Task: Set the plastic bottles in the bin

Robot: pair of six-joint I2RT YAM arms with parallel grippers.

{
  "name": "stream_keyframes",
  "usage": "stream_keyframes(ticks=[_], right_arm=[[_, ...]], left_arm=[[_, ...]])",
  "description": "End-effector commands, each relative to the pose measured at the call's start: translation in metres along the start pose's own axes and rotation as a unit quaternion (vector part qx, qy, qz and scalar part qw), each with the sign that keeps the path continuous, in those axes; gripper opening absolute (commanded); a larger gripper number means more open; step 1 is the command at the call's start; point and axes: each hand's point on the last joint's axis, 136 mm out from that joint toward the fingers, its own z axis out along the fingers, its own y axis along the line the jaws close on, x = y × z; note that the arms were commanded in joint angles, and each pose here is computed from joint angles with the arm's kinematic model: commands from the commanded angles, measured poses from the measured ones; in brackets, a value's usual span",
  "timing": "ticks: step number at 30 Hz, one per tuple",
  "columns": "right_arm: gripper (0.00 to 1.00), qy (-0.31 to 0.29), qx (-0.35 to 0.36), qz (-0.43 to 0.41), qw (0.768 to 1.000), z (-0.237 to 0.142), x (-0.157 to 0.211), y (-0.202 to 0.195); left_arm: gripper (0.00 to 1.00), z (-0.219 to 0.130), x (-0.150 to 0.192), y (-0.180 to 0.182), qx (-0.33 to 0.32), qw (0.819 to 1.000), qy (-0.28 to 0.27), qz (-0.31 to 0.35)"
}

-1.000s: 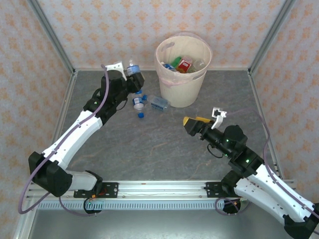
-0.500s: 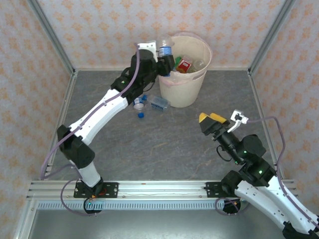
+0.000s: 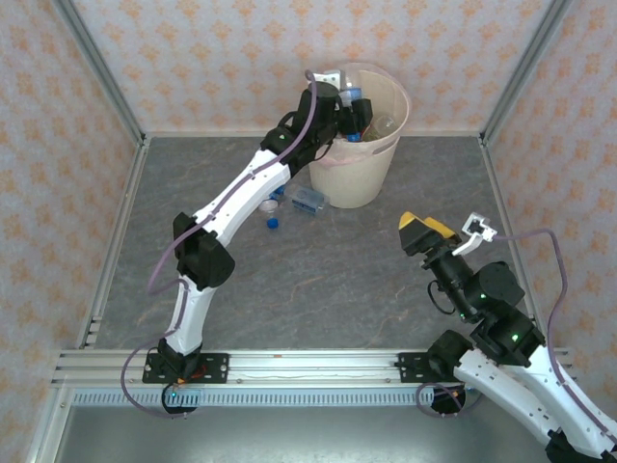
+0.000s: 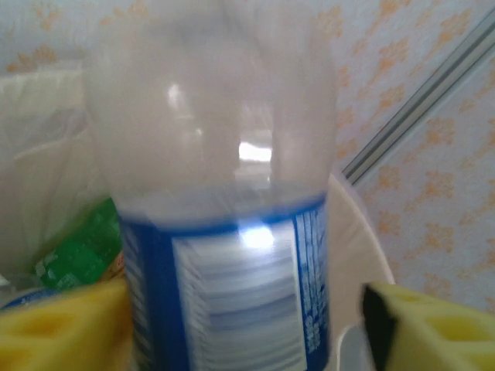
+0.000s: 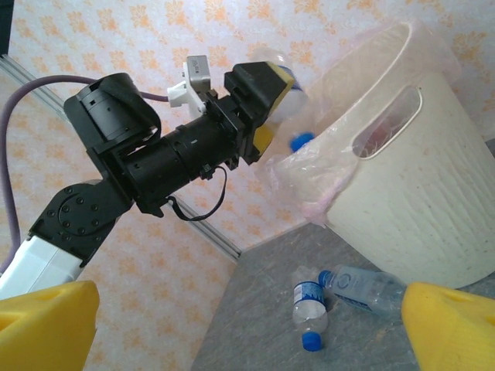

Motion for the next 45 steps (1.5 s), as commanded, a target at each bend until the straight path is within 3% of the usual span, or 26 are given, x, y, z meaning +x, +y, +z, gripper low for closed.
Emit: stream_keyframes(ticks=[1,8,15,23,33,35,40,45], right_arm=[[1.00,-0.010,-0.005,-0.003,1.000,-0.006,-0.009,0.005],[1.00,0.002,-0.016,0.000,1.000,0.001,0.002,0.005],[1.00,0.025,-0.024,-0.001,0.999,0.007,0.013,0.008],[1.00,0.048,-0.033,0.000,0.998,0.015,0.026,0.009],[1.00,0.063,-0.038,-0.002,0.997,0.023,0.035,0.012],[1.00,0.065,-0.039,-0.002,0.997,0.024,0.035,0.012],[1.00,0.066,-0.039,-0.001,0.997,0.024,0.035,0.013],[1.00,0.070,-0.046,0.003,0.997,0.023,0.036,0.016]], left_arm=[[0.88,-0.019,-0.022,-0.009,0.005,1.000,-0.015,0.001],[0.94,-0.059,-0.051,-0.012,0.003,0.999,-0.050,-0.001],[0.95,-0.106,-0.059,-0.001,-0.009,0.997,-0.073,-0.008],[0.99,-0.142,-0.010,0.062,-0.082,0.994,-0.066,-0.016],[0.99,-0.151,0.111,0.196,-0.174,0.978,0.027,-0.110],[0.95,-0.150,0.130,0.215,-0.190,0.973,0.047,-0.119],[0.87,-0.133,0.167,0.238,-0.204,0.966,0.106,-0.119],[0.86,-0.114,0.185,0.255,-0.229,0.957,0.140,-0.111]])
